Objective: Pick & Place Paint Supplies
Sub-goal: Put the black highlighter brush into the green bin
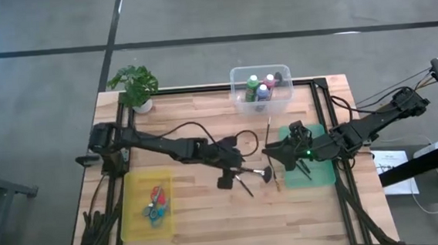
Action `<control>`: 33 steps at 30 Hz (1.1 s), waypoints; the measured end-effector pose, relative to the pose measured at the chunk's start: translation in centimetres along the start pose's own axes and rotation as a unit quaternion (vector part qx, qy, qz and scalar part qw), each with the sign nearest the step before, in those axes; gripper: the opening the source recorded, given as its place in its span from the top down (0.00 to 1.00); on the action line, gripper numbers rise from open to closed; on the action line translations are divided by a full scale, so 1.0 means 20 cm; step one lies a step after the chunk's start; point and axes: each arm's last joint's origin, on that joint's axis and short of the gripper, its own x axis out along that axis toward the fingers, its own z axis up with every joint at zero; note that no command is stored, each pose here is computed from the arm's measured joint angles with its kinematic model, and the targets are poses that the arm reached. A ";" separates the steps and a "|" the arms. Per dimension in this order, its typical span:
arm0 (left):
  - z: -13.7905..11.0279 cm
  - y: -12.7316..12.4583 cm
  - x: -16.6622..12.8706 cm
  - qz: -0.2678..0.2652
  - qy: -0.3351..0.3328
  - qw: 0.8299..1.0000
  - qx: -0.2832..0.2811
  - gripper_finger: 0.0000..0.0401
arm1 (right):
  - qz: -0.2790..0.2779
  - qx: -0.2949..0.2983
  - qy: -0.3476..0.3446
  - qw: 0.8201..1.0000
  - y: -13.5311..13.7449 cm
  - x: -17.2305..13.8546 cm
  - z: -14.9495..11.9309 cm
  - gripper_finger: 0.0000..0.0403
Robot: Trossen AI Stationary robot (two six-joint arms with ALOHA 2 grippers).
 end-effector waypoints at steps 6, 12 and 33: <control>-0.03 0.00 0.05 -0.004 0.015 1.000 -0.001 0.48 | -0.002 -0.002 0.001 1.000 0.00 0.00 0.00 0.49; -0.08 -0.01 0.11 -0.006 0.032 0.999 -0.005 0.48 | -0.005 -0.006 0.002 1.000 -0.01 0.00 -0.01 0.49; -0.15 0.03 0.44 -0.004 0.093 0.996 -0.014 0.59 | -0.007 0.002 0.011 1.000 -0.01 -0.01 -0.02 0.49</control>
